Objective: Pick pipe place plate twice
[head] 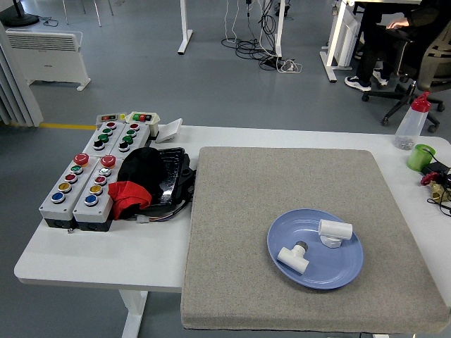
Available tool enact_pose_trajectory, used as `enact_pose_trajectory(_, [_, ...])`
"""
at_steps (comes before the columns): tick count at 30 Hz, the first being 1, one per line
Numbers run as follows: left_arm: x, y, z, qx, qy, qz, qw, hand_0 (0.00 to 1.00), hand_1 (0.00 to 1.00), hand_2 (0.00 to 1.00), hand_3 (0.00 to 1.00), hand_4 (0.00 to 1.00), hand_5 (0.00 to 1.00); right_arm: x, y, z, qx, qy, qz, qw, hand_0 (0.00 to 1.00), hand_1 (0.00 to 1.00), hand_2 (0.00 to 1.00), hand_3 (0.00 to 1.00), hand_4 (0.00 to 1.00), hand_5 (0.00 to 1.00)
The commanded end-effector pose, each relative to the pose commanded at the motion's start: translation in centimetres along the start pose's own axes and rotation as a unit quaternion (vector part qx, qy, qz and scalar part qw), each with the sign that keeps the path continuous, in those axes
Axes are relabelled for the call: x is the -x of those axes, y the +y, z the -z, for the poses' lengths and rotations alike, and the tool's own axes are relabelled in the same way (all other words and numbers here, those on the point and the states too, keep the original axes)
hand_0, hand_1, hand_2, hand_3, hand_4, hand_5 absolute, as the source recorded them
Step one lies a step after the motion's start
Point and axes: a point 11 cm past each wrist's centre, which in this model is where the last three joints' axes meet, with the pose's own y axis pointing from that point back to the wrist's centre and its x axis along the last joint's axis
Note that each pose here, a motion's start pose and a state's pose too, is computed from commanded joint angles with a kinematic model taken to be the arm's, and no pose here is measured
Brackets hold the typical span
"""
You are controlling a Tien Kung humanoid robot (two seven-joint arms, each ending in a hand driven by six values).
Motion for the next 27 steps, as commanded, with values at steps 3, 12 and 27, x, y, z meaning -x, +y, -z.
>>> enact_pose_trajectory(3, [0.0,0.0,0.1,-0.001,-0.001,0.0,1.0,0.582,0.576,0.584,0.488,0.408,0.998,-0.1,0.1,-0.2,0.003,-0.004,0.0,1.0,0.828,0.793,0.852,0.822,0.542,0.623])
enact_pose_trajectory(12, [0.1,-0.1,0.3,-0.005,-0.004,0.0,1.0,0.582,0.576,0.585,0.486,0.407,0.998,-0.1,0.2,-0.7,0.014,-0.011,0.006,1.0,0.84,0.793,0.798,0.768,0.512,0.807])
enact_pose_trajectory(27, [0.1,-0.2,0.7,-0.009,-0.005,0.001,1.0,0.583,0.576,0.585,0.487,0.408,0.998,-0.2,0.4,-1.4,0.029,-0.015,0.006,0.999,0.844,0.793,0.793,0.762,0.504,0.884])
